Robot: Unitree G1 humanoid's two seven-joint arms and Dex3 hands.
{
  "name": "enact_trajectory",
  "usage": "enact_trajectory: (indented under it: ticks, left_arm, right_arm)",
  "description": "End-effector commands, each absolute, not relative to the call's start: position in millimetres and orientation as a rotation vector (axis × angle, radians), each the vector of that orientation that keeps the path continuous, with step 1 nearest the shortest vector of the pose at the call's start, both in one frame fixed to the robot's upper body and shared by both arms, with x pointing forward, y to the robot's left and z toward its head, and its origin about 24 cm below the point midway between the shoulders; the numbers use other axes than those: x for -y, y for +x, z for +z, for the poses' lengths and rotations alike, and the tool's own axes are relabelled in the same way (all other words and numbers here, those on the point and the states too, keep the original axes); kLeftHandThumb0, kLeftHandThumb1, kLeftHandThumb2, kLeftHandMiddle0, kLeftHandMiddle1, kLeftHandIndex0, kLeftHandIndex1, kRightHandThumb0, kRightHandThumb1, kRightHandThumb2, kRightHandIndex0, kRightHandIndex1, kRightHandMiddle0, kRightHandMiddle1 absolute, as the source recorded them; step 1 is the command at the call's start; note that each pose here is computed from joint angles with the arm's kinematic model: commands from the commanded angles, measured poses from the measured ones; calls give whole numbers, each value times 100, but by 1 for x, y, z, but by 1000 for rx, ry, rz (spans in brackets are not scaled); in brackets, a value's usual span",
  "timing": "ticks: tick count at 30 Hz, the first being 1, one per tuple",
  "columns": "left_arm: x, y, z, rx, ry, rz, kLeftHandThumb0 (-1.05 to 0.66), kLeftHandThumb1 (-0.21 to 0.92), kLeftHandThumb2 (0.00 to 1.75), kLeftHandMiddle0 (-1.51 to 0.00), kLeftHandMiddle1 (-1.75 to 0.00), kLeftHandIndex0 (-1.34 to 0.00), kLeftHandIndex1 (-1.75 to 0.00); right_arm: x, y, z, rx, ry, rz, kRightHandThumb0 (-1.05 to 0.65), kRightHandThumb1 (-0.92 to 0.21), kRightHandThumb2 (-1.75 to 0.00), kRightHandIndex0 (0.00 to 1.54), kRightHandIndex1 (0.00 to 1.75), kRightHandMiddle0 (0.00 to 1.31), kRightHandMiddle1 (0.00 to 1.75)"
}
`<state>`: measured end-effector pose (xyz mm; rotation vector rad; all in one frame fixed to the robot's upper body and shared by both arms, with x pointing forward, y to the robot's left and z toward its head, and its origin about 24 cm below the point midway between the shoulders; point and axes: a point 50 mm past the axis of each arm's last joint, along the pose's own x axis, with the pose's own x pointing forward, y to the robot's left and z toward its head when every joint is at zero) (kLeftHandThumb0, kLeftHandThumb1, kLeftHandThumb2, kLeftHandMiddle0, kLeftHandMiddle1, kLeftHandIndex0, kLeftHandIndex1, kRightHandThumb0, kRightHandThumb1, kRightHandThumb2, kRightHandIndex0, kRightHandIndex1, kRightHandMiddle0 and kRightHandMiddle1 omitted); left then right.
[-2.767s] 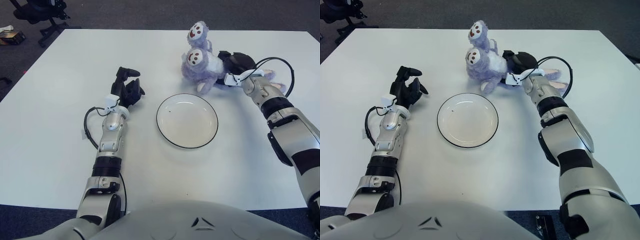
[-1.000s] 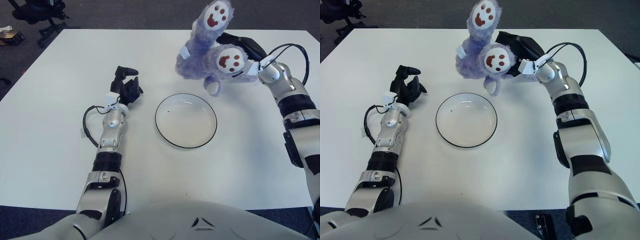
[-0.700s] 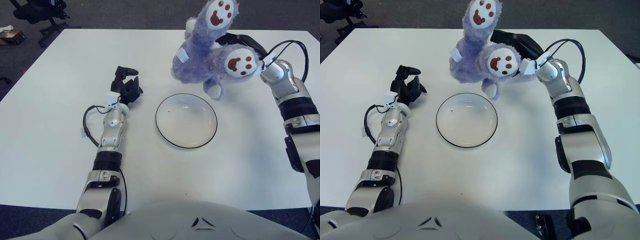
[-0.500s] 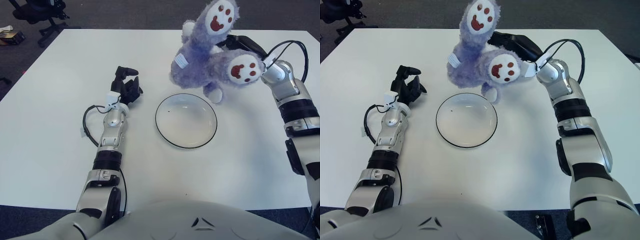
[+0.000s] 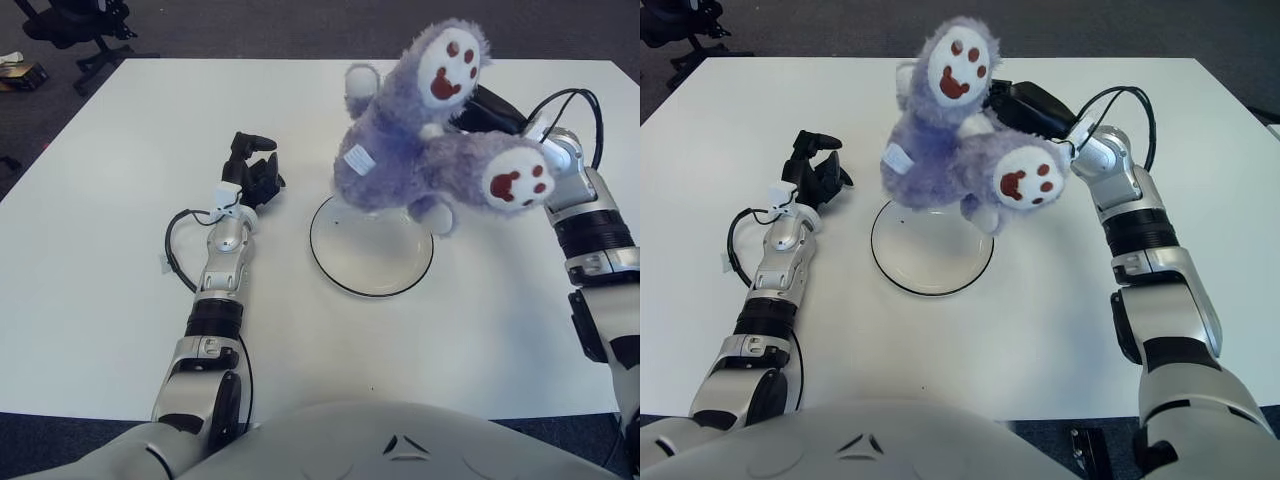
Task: Put the doll into the plate.
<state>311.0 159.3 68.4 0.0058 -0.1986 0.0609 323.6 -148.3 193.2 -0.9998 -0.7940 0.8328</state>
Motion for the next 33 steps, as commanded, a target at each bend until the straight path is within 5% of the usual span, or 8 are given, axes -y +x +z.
enact_trajectory:
  ticks: [1,33]
  left_arm:
    - [-161,307,58,166,13,72,-37,77,72,-85,-175,-30,-175]
    - [-155,305,59,177,29,54,-37,78,71,-85,-175,-29,-175]
  right_arm:
    - [146,320,196,800,-974,878,41,-50,-107,46,175,56,175]
    - [132,309,182,611,-1044,1103,39,-60,-95,40,175,55,175]
